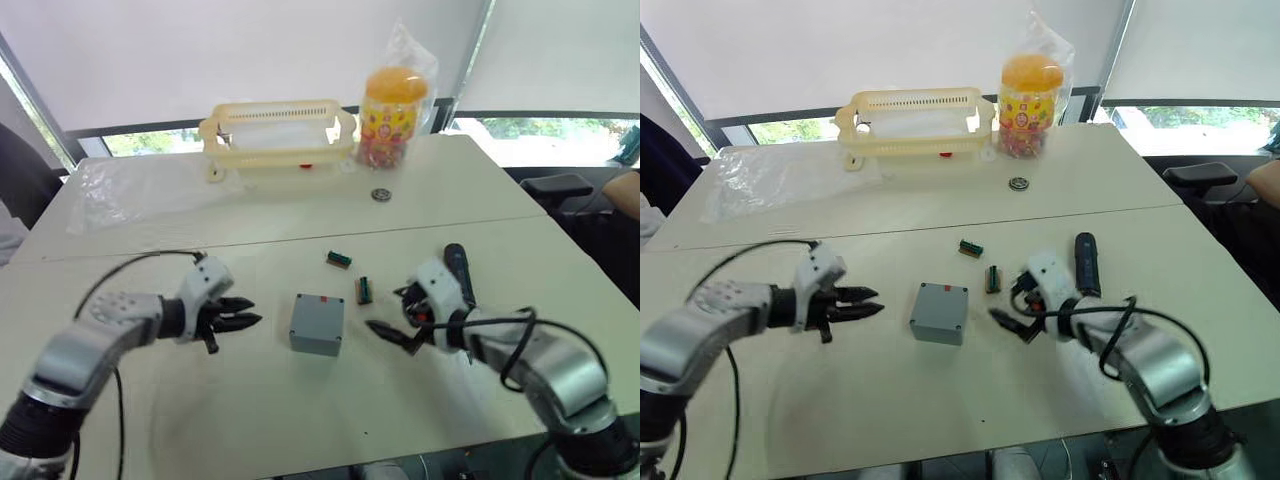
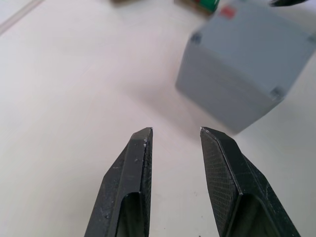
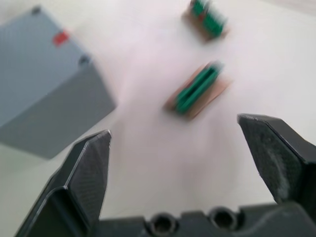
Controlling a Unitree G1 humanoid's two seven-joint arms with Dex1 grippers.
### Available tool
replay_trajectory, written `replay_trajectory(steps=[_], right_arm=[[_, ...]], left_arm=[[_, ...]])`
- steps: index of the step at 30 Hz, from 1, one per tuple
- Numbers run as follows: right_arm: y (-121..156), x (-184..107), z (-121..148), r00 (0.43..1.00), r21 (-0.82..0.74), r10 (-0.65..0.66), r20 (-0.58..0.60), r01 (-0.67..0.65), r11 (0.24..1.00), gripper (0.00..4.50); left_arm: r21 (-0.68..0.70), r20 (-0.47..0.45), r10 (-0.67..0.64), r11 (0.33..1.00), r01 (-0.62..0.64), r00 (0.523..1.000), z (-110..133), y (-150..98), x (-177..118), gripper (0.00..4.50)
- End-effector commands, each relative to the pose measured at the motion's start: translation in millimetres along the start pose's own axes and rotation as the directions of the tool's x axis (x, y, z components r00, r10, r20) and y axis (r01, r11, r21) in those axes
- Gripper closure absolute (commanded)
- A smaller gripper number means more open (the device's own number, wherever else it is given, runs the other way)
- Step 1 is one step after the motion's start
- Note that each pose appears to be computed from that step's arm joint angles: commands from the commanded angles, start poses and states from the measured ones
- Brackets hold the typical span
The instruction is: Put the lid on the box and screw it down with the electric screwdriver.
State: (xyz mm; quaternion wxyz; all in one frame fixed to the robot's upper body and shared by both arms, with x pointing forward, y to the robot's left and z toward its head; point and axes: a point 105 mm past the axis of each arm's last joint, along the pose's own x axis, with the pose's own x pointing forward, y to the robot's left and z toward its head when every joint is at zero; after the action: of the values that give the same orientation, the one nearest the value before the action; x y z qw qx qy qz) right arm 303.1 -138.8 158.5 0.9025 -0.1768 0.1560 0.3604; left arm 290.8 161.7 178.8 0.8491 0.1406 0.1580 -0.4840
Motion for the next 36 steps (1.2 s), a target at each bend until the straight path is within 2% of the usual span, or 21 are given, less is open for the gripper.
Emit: replay_trajectory(steps=[1,6,11,18,20,22,36], right_arm=[[-17.6,-3.7,28.4,0.993,-0.039,0.038,0.116,-0.034,0.999,0.03],[-41.5,22.2,44.0,0.977,-0.029,0.059,0.207,-0.054,0.998,0.03],[-50.6,60.8,46.9,0.959,0.006,0.099,0.264,-0.105,0.994,0.03],[-43.0,97.0,45.1,0.953,-0.025,0.167,0.251,-0.167,0.986,0.03],[-38.3,107.0,43.4,0.954,-0.032,0.181,0.241,-0.178,0.983,0.58],[-35.3,114.3,40.3,0.955,-0.038,0.188,0.231,-0.184,0.982,1.38],[-35.3,130.8,29.0,0.963,-0.049,0.181,0.201,-0.174,0.983,1.38]], left_arm=[[0.038,0.086,-0.016,0.999,0.013,0.996,34.9,1.3,-13.3,3.00],[0.004,0.121,-0.002,1.000,0.002,0.993,46.9,4.7,-19.0,3.00],[-0.019,0.089,0.022,1.000,-0.020,0.996,35.1,6.2,-22.1,3.00],[-0.052,0.047,0.042,0.998,-0.040,0.998,15.2,5.1,-20.8,3.00],[-0.057,0.037,0.045,0.997,-0.043,0.998,10.0,3.9,-19.8,3.00],[-0.060,0.034,0.045,0.997,-0.043,0.998,7.3,2.3,-18.7,3.00],[-0.071,0.031,0.061,0.996,-0.058,0.998,-1.0,-5.0,-11.7,3.00]])
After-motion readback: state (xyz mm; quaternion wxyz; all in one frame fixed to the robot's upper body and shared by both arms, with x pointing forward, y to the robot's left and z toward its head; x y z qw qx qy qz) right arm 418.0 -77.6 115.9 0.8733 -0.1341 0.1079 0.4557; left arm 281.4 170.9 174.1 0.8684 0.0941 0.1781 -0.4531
